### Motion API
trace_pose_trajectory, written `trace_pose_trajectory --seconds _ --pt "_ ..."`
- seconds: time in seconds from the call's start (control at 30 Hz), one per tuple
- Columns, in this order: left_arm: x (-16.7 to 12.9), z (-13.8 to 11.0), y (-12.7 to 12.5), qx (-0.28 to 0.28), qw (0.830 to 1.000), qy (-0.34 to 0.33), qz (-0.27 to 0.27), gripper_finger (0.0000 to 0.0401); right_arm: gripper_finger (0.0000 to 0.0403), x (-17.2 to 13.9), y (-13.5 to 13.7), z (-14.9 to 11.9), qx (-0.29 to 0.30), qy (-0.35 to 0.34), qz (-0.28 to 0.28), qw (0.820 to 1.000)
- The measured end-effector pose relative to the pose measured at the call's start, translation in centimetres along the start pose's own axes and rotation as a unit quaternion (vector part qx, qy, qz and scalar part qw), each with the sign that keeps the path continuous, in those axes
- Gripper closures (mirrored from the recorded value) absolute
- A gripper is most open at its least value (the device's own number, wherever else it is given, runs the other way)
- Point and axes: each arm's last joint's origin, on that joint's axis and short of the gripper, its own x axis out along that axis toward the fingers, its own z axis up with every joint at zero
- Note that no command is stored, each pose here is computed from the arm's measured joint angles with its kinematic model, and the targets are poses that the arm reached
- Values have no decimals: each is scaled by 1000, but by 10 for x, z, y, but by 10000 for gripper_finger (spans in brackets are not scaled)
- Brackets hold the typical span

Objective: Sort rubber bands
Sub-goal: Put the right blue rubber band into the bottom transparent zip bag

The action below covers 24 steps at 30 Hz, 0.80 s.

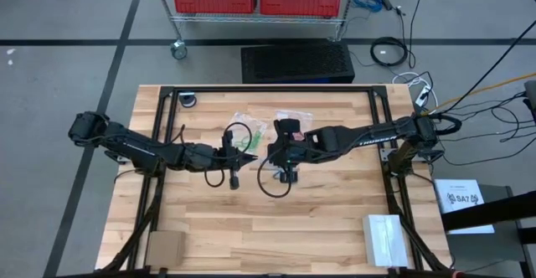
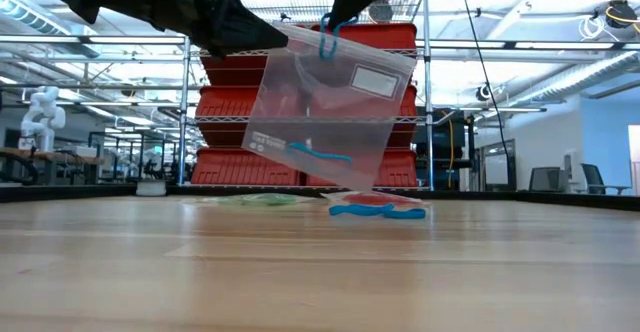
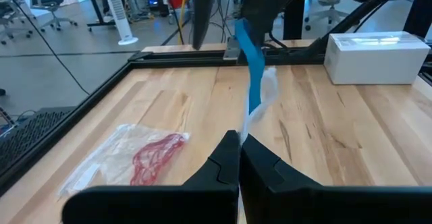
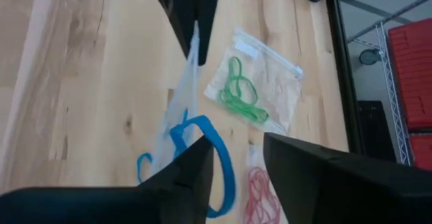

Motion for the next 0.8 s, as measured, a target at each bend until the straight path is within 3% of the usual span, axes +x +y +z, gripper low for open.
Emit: trace_pose_trajectory --seconds 0.27,0.8 --pt "0 1 1 -16 1000 -7 9 400 391 -4 14 1 2 -6 -46 999" --pt "0 2 2 -30 999 -10 27 400 402 13 30 -14 25 6 -44 999"
